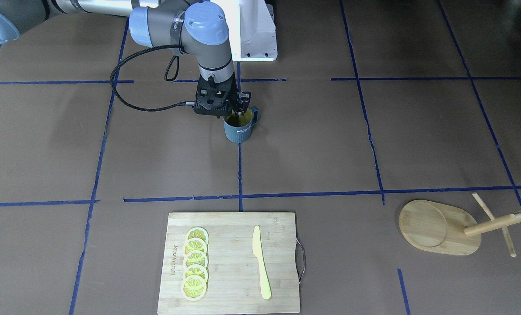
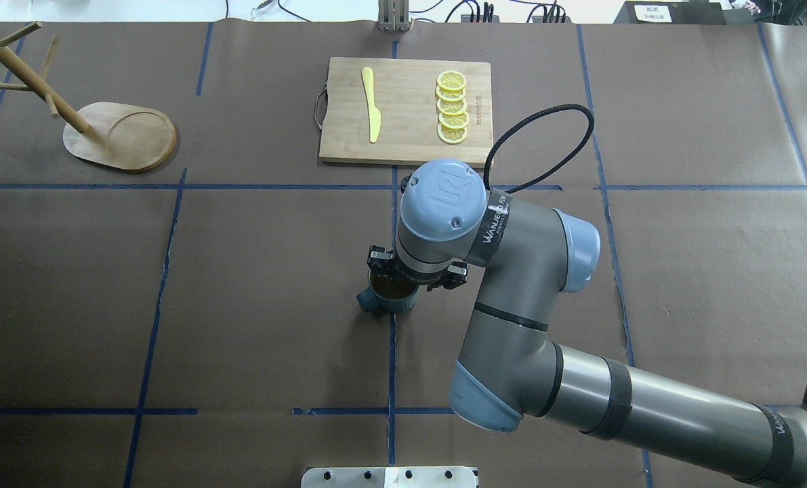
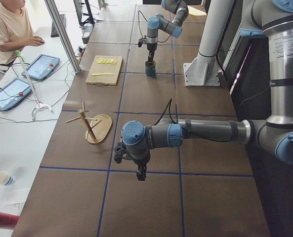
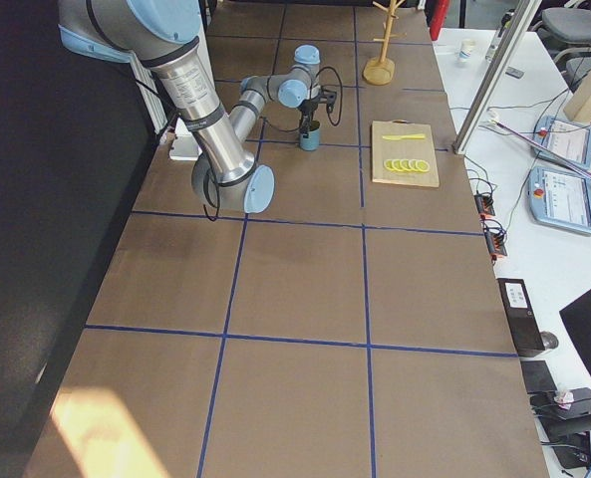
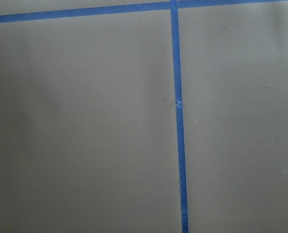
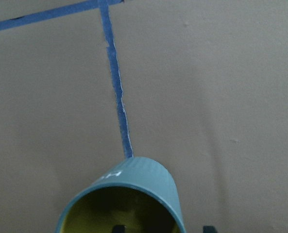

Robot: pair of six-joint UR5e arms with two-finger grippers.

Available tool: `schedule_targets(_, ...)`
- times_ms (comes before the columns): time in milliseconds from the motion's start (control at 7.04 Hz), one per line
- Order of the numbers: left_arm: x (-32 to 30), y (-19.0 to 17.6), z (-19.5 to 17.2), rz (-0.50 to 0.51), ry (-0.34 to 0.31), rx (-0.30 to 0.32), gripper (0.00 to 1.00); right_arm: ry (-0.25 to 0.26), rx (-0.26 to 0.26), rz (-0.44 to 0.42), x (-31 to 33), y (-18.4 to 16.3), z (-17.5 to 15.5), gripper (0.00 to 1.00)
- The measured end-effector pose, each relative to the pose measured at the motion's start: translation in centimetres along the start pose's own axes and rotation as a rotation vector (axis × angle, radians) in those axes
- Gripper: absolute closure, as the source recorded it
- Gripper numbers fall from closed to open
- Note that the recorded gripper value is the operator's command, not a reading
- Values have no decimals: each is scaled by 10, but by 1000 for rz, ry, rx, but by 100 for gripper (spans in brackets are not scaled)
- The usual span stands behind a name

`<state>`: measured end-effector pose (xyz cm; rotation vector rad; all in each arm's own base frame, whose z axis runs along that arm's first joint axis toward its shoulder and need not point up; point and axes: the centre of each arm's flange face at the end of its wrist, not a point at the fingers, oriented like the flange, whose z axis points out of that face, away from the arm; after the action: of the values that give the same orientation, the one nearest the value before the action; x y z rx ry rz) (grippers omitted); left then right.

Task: Hang cup on storage rack
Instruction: 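Release the mug upright and withdraw the right arm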

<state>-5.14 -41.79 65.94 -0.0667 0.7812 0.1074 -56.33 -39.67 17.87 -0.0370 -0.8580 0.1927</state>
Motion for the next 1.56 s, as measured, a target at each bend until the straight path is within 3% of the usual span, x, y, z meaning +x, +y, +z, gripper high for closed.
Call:
schedule_targets(284,0,0,0,-1,0,-1,0,-14,17,-3,9,-9,-38,0)
schedule_targets(568,1,0,-1,1,-2,1,0,22,44,-87,57,-39,-88,0)
schedule_targets(710,3,0,-3,8,-6,6,0,42,40,-146,105,-70,-104,0)
schedule_targets(1137,5,-2,-7,13,-12,12,0,111,-38,-354,301,-168,-135,0)
schedule_targets(1279,8,-6,-10,17,-12,19,0,124,-76,-409,377,-189,-140,0)
schedule_targets(1563,15,-18,-19,46,-14,48,0,130,-140,-464,510,-194,-147,0)
